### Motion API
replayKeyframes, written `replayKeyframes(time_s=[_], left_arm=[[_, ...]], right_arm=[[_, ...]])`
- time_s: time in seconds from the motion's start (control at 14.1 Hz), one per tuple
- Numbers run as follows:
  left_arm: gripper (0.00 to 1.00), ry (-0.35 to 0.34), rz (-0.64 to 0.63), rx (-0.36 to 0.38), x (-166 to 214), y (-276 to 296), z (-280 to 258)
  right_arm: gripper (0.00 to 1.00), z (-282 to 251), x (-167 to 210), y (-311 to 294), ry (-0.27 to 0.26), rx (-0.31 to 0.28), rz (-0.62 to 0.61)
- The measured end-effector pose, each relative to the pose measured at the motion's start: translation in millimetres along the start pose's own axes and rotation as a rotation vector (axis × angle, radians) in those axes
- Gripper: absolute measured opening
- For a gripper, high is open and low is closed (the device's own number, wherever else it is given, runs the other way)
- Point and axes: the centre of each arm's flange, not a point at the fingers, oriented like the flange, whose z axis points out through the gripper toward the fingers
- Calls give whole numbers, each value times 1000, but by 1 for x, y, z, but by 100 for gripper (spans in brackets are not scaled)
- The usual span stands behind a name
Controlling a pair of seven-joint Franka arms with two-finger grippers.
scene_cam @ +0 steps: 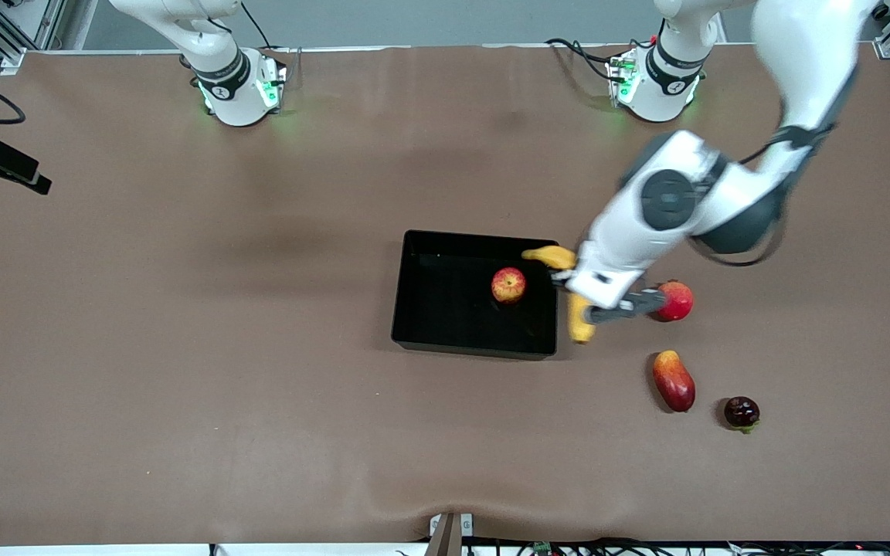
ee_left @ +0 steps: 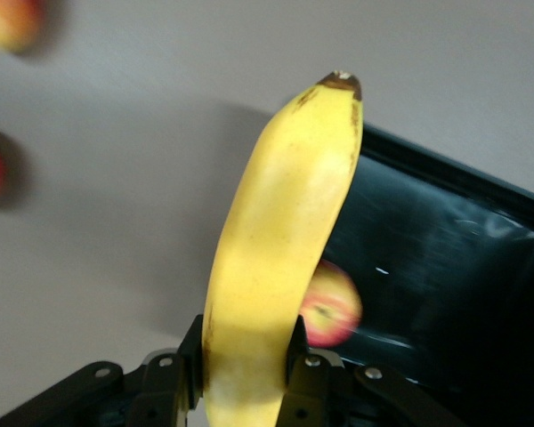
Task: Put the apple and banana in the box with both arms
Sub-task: 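Carry the banana over the box with the left gripper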
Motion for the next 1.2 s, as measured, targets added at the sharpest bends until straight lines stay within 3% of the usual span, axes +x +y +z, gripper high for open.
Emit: replayKeyframes(time_s=[0.35,0.64,1.06,1.13,1.2], left_arm=[[38,-3,-129,56,-40,82,68],[38,7,-120,105,-69,117,119],[38,43,-87,66,-82,133,195],[42,59,-81,70,-83,134,205],[53,72,-76,69,-84,135,207]], right_arm=[[100,-1,0,2,3,-6,-2],[100,-1,0,3,3,-14,-1],[100,-1,0,2,3,-14,-3],[100,-1,0,2,3,-14,-3],[100,-1,0,2,3,-15,-3]])
